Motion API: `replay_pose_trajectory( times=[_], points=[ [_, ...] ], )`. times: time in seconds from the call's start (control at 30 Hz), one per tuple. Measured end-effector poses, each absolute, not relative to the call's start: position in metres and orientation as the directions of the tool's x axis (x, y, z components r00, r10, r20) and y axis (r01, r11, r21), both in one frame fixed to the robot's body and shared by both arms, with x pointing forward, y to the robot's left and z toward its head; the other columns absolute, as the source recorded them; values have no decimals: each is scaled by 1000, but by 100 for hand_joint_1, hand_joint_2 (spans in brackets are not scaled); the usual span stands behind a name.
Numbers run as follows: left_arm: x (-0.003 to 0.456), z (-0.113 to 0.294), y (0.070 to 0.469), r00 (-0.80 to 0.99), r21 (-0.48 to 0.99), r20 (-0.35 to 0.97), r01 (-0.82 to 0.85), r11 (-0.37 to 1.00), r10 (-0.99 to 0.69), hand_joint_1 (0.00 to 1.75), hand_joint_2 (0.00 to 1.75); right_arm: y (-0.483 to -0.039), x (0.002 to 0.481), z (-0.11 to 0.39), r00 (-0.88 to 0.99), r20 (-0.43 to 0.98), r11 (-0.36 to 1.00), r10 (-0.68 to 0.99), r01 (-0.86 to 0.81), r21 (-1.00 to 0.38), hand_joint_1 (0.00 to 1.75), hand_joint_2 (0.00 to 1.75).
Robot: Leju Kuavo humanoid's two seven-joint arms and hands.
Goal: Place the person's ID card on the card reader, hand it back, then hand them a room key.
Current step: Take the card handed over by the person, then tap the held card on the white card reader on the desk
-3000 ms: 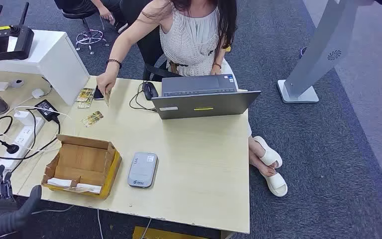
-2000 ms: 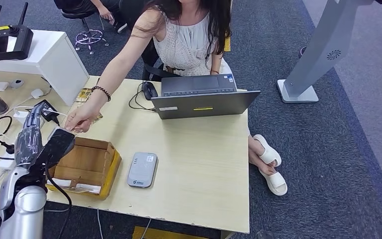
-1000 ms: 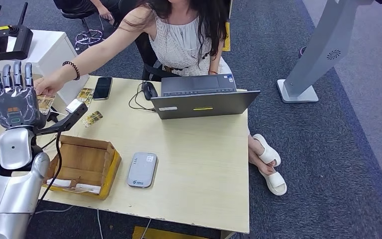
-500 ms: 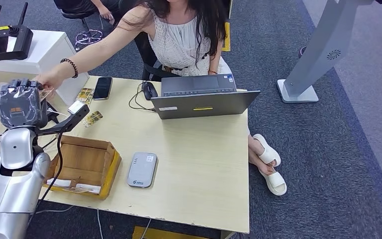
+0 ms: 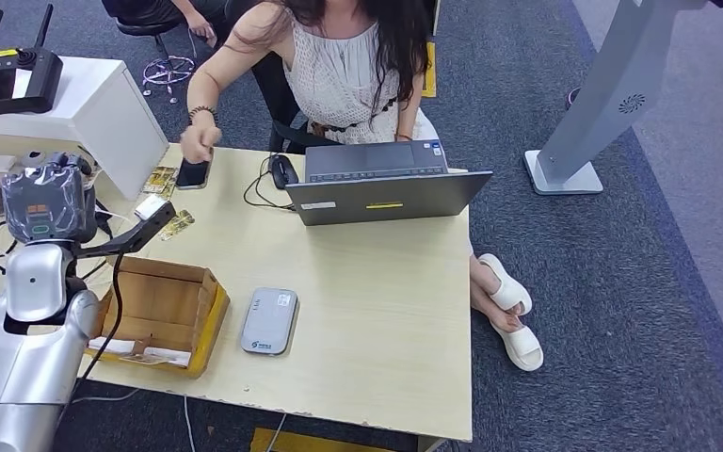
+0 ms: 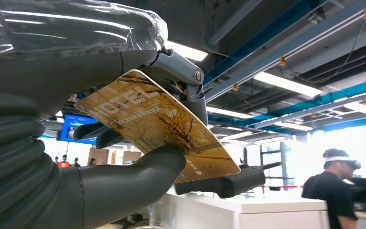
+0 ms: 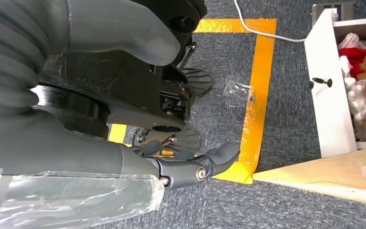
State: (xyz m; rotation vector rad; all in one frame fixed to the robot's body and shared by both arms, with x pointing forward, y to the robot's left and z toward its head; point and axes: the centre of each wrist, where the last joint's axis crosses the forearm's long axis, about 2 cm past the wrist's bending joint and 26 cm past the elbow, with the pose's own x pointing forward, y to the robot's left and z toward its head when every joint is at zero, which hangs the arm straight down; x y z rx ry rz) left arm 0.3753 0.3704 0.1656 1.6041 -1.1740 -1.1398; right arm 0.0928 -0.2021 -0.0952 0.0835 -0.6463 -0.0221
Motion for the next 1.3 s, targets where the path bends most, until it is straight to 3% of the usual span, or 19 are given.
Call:
replay_pose_trajectory(
  times=[0.27, 0.53, 0.77, 0.97, 1.3],
  points=[
    [348, 146, 280, -92, 955, -104, -286, -74, -990, 175, 175, -196, 94, -94, 809, 585, 996, -54, 3, 87, 0, 175],
    [308, 122, 190, -277, 976, -25, -217, 37, -960, 175, 175, -190, 94, -93, 812, 581, 996, -57, 9, 84, 0, 175],
    [303, 119, 180, -293, 980, -13, -192, 45, -956, 175, 175, -190, 93, -93, 814, 579, 996, -58, 11, 84, 0, 175],
    [292, 97, 167, -195, 1000, -4, 18, -8, -981, 175, 175, -190, 92, -93, 823, 566, 997, -59, 18, 76, 0, 175],
    [281, 78, 167, -176, 988, -17, 151, -44, -984, 175, 175, -191, 92, -93, 830, 554, 997, -60, 22, 75, 0, 175]
  ],
)
